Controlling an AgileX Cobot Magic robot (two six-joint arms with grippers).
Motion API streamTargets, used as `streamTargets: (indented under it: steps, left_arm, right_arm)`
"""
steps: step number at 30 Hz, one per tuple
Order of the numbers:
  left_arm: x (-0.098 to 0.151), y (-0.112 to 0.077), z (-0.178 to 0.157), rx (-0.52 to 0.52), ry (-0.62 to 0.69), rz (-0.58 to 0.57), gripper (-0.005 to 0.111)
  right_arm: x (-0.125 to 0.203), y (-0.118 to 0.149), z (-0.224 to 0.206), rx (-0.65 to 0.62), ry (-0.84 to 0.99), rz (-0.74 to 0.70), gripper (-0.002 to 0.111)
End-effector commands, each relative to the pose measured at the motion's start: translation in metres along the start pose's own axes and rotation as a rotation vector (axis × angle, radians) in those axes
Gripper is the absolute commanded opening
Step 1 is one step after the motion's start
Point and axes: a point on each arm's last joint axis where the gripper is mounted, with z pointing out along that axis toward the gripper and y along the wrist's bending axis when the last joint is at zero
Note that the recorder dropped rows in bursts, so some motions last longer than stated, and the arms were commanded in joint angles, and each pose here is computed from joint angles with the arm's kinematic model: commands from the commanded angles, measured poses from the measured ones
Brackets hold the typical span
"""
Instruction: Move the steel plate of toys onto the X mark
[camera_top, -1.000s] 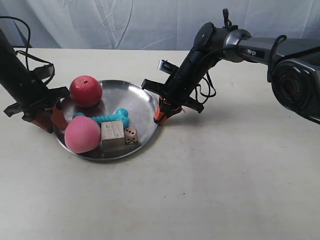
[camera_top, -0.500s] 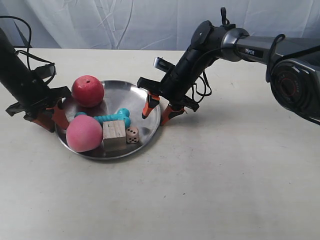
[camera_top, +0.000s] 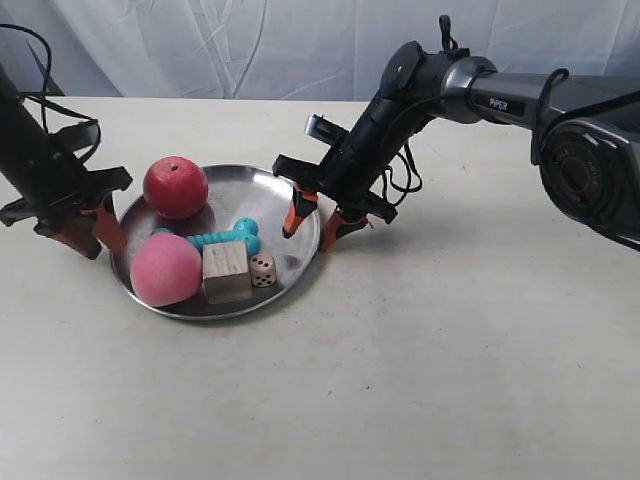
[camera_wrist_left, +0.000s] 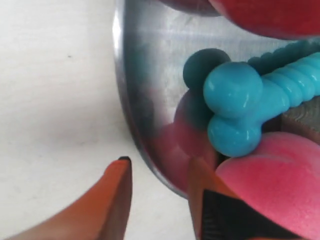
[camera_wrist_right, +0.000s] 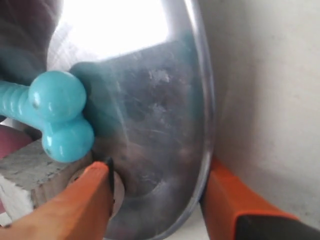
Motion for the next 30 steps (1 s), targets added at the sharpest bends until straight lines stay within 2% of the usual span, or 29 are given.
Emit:
streamTargets:
  steps: [1,9,11,14,16,21,26,30]
  left_arm:
    - [0.005,0.006,-0.021,-0.004,-0.045,-0.05,0.036]
    - [0.017,0.004,-0.063,-0.016,-0.158,-0.092,0.033]
    - [0.021,0.0,-0.074,-0.02,-0.188,-0.083,0.027]
    - [0.029,-0.01,-0.092,-0.032,-0.239,-0.059,0.01]
    - [0.036,-0.018,-0.106,-0.04,-0.278,-0.032,0.0]
    - [0.06,-0.039,-0.143,-0.083,-0.388,0.02,0.0]
    - [0.099,-0.063,-0.175,-0.115,-0.543,0.063,0.0]
    - [0.147,-0.084,-0.196,-0.148,-0.711,0.104,0.0]
  right_arm:
    - [0.001,0.005,-0.005,0.021,-0.014,-0.03,0.051]
    - [0.006,0.013,-0.041,0.187,-0.088,-0.066,0.051]
    - [0.008,0.017,-0.054,0.228,-0.117,-0.076,0.051]
    - [0.012,0.022,-0.074,0.305,-0.163,-0.11,0.05]
    - [0.015,0.026,-0.086,0.345,-0.192,-0.135,0.041]
    - [0.031,0.042,-0.123,0.406,-0.268,-0.187,-0.001]
    - [0.068,0.048,-0.152,0.471,-0.289,-0.209,0.0]
    - [0.109,0.054,-0.173,0.446,-0.378,-0.227,0.0]
